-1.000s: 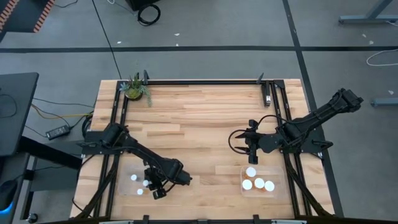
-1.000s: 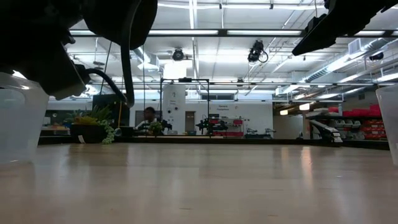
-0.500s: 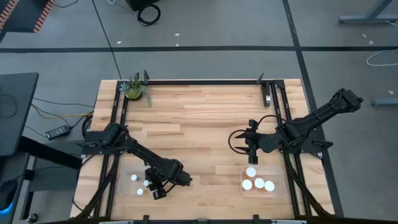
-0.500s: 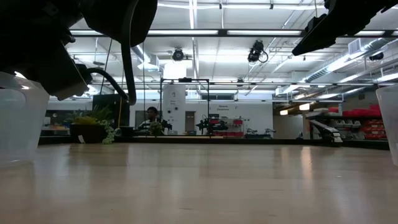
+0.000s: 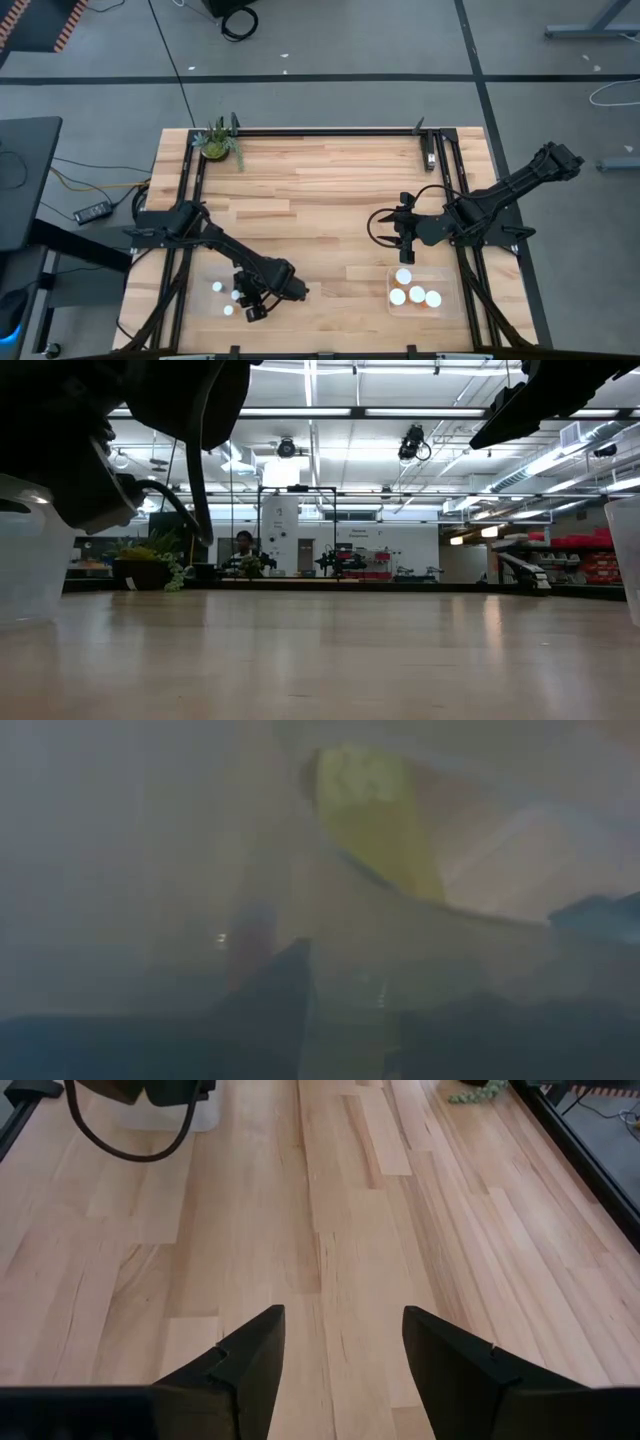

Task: Pick and place medicine bottles into bin by pill shape (circle, oval)
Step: Put the small yellow pill bottle into the left transparent bin

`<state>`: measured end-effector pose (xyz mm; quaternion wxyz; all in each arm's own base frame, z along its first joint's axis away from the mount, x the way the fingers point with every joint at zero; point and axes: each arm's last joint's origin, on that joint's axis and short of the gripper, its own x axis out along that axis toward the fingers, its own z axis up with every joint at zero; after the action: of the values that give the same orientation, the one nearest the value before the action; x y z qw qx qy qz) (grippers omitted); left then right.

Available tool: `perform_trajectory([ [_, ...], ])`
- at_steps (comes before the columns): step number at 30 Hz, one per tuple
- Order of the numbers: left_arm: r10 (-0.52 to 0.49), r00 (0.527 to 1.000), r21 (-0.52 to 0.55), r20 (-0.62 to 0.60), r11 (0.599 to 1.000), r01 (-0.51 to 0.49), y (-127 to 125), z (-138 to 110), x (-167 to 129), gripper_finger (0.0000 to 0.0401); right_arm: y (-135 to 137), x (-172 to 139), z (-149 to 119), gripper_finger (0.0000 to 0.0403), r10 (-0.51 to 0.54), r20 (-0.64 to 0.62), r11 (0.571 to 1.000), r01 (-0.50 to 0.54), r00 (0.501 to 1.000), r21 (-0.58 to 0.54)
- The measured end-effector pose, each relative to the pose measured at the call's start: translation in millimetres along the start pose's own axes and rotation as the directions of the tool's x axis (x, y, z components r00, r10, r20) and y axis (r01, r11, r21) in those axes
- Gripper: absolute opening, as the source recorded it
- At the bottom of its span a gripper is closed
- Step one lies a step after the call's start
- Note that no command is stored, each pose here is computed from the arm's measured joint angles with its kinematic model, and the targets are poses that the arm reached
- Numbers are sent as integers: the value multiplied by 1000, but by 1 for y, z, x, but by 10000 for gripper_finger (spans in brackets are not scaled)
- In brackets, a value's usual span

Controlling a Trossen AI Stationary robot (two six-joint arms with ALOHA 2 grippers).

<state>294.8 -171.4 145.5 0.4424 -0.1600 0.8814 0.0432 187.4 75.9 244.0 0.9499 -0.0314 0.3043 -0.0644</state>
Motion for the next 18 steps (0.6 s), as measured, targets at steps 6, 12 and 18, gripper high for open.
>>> perform_trajectory([
  [6, -6, 1000, 5, -14, 1000, 6, 0, -1, 0, 140, 0, 0, 0, 211, 0, 1, 1000, 0, 1000, 0],
  [12, 3, 999, -9, -43, 1000, -3, 1, -4, 0, 135, 0, 0, 0, 211, 0, 0, 1000, 0, 1000, 3],
  [18, -1, 1000, 24, -26, 1000, 1, 0, -2, 0, 133, 0, 0, 0, 211, 0, 0, 1000, 0, 1000, 0],
])
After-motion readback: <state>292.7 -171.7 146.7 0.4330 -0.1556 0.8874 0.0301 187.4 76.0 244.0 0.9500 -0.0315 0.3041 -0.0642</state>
